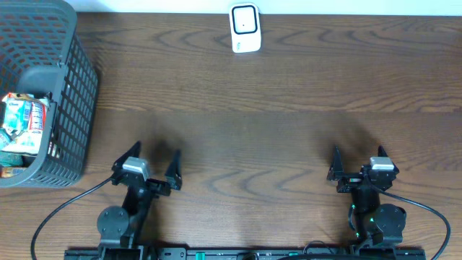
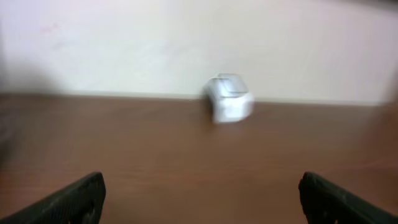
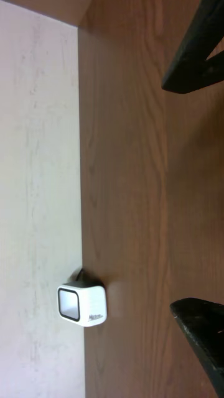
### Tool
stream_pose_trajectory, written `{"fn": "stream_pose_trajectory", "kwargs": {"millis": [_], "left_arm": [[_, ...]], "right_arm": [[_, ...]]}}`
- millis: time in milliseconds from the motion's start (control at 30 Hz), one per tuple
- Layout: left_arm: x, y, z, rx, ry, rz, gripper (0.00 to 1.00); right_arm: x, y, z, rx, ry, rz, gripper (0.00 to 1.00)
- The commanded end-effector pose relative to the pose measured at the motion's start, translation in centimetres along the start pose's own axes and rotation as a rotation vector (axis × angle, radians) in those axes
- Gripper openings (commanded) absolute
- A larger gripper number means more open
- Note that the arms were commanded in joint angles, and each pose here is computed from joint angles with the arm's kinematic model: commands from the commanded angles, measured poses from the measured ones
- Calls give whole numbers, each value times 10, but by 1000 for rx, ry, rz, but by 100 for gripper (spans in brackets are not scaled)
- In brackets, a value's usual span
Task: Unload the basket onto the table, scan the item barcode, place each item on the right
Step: 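Move the left gripper up and left into the grey basket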
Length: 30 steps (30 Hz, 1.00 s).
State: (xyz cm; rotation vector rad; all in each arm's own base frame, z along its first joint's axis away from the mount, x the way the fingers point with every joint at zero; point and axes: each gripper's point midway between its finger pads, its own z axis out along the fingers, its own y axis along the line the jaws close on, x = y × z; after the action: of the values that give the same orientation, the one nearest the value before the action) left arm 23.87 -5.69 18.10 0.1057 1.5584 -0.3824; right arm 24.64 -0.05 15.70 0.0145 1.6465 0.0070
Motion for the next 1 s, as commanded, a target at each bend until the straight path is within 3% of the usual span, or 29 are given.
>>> {"fn": "stream_pose_trajectory", "kwargs": {"millis": [0, 200, 400, 533, 567, 700, 833, 967], "left_arm": [[-22, -45, -7, 256, -69, -68, 98], [-129, -71, -43, 347, -457, 26, 98], [-213, -70, -59, 234, -570, 61, 97], [-246, -59, -29, 116, -368, 50, 98], [-255, -55, -6, 76, -198, 53, 98], [-264, -66, 29, 138, 131, 117, 98], [-282, -55, 53, 87, 237, 132, 98], [-308, -34, 71, -38, 230, 126, 98]], "right_arm": [[1, -2, 0, 8, 1, 5, 99], [1, -2, 0, 8, 1, 5, 99], [1, -2, 0, 8, 1, 5, 99], [1, -2, 0, 8, 1, 5, 99], [1, -2, 0, 8, 1, 5, 99], [1, -2, 0, 8, 1, 5, 99], [1, -2, 0, 8, 1, 5, 99], [1, -2, 0, 8, 1, 5, 99]]}}
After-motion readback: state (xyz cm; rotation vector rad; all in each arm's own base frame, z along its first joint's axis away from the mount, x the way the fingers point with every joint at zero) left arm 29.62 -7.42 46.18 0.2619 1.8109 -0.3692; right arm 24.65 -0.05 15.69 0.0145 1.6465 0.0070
